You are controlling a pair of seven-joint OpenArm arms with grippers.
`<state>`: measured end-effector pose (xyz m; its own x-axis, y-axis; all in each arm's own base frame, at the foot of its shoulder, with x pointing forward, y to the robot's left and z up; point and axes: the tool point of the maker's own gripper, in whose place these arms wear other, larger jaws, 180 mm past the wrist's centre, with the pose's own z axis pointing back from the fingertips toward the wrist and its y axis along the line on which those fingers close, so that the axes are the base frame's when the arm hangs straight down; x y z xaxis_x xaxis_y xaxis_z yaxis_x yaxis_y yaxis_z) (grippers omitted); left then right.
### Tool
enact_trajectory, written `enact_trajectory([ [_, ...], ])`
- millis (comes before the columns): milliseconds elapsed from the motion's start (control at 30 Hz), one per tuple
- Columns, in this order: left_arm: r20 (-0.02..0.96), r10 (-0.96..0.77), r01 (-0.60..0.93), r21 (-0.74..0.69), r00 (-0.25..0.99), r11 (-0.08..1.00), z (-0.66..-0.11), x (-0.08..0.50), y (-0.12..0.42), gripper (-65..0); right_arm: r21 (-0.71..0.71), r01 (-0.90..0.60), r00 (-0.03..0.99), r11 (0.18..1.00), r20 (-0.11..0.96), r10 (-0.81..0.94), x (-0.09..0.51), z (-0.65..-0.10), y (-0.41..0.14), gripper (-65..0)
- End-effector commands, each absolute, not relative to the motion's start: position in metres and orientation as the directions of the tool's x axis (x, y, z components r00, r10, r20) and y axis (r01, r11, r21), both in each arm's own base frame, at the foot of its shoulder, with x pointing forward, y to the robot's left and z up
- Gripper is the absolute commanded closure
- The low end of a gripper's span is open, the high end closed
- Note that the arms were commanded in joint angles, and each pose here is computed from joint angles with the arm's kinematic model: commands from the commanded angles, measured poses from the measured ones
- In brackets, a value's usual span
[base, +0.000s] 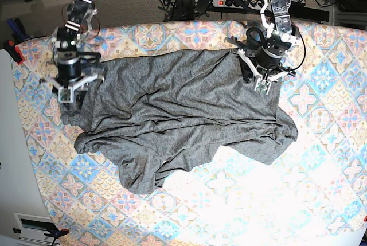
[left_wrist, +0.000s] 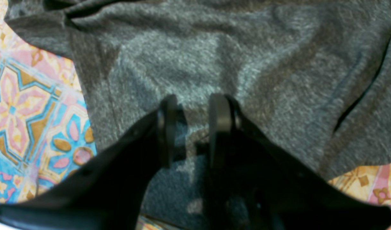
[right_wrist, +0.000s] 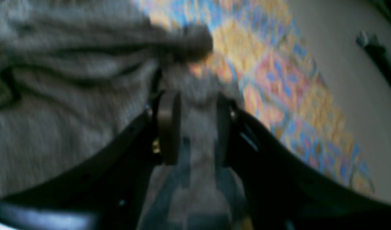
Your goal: Layout the t-shirt on the table in an organized manner, then fold the t-shirt properly
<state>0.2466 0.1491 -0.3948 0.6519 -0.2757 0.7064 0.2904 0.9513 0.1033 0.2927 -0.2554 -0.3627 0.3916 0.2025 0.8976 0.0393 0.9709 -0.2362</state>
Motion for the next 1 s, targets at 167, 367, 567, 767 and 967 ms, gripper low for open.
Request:
enact_trajectory([
  [167,0.729,-0.271,0.287,0.107,0.628,0.952,-0.387,0.25,0.148,-17.0,-0.248,0.054,0.318,0.967,0.923,0.219,0.303,-0.341,-0.258,-18.2],
  [367,0.718,-0.271,0.289,0.101,0.641,0.952,-0.391,0.243,0.148,-17.0,-0.249,0.047,0.338,0.967,0.915,0.219,0.293,-0.349,-0.257,-18.2],
  [567,0.715,-0.274,0.298,0.096,0.643,0.95,-0.393,0.24,0.145,-17.0,-0.254,0.047,0.33,0.966,0.917,0.224,0.294,-0.345,-0.257,-18.2],
  [767,0.704,-0.287,0.33,0.079,0.65,0.941,-0.398,0.232,0.133,-17.0,-0.258,0.049,0.317,0.965,0.92,0.23,0.29,-0.338,-0.253,-18.2],
  [967,0.702,-0.295,0.352,0.068,0.648,0.934,-0.4,0.23,0.124,-17.0,-0.263,0.05,0.314,0.963,0.92,0.235,0.29,-0.335,-0.253,-18.2],
])
